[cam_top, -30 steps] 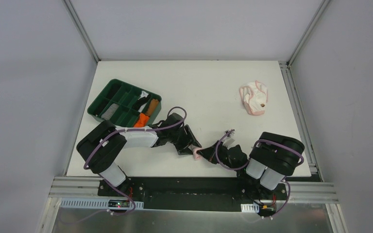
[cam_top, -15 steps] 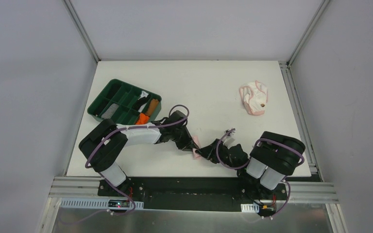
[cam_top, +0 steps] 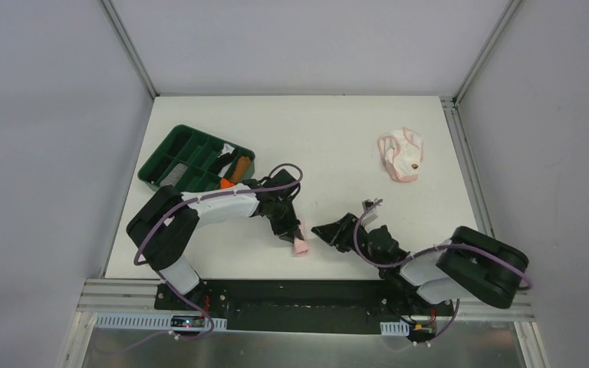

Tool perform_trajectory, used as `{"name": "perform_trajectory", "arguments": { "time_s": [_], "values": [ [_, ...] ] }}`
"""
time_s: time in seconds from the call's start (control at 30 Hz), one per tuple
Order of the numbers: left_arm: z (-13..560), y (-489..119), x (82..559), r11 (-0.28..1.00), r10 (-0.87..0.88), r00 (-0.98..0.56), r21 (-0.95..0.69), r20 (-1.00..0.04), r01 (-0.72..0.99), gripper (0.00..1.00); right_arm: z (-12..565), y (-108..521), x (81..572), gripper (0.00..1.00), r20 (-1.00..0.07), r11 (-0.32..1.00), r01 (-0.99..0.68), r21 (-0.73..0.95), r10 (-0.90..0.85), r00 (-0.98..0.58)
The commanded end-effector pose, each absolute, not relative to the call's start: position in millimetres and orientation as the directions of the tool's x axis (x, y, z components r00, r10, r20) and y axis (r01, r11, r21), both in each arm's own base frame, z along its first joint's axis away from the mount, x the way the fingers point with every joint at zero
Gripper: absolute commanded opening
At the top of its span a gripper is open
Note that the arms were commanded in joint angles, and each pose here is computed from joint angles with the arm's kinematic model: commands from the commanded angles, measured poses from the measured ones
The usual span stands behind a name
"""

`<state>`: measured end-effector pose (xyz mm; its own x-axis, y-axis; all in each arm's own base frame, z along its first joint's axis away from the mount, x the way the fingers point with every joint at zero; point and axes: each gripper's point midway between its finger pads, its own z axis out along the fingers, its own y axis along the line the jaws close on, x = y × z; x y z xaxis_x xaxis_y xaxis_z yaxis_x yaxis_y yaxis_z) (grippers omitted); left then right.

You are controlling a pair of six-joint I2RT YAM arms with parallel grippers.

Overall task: Roll the underwear
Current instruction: Pick up the underwear from the center of the board.

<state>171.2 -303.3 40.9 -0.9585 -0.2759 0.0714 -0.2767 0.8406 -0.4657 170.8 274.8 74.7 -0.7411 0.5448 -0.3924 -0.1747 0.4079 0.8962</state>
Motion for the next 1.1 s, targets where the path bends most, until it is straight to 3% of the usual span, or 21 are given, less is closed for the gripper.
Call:
{"name": "perform_trajectory", "arguments": {
  "time_s": [0.0, 0.17, 0.47, 0.77, 0.93, 1.07],
  "values": [
    [36.2, -276.1, 162.6, 0.930, -0.203, -0.978, -0.303, 0.048, -0.208, 0.00, 28.5, 232.8, 161.0, 0.58, -0.450, 0.592, -0.081, 0.802, 0.509, -0.734],
    [37.2, -266.2, 166.3, 0.961, -0.171, -0.985, -0.216, 0.032, -0.174, 0.00, 20.2, 214.1, 147.4, 0.58, -0.444, 0.673, -0.023, 0.739, 0.461, -0.768],
    [58.1, -251.5, 170.8, 0.987, -0.088, -0.996, -0.133, -0.003, -0.087, 0.00, 26.7, 196.1, 136.0, 0.58, -0.447, 0.652, -0.035, 0.758, 0.478, -0.756],
    [152.1, -222.2, 190.0, 0.989, 0.053, -0.978, -0.125, -0.203, 0.080, 0.00, 28.5, 199.6, 138.4, 0.58, -0.444, 0.680, -0.015, 0.733, 0.461, -0.769],
    [188.3, -175.9, 204.6, 0.967, 0.244, -0.920, 0.009, -0.306, 0.254, 0.00, 43.1, 209.4, 145.6, 0.58, -0.444, 0.678, -0.017, 0.735, 0.463, -0.767],
    [199.9, -126.8, 213.0, 0.950, 0.311, -0.884, 0.121, -0.348, 0.287, 0.00, 44.9, 214.4, 148.9, 0.58, -0.444, 0.679, -0.016, 0.734, 0.461, -0.768]
  ]
}}
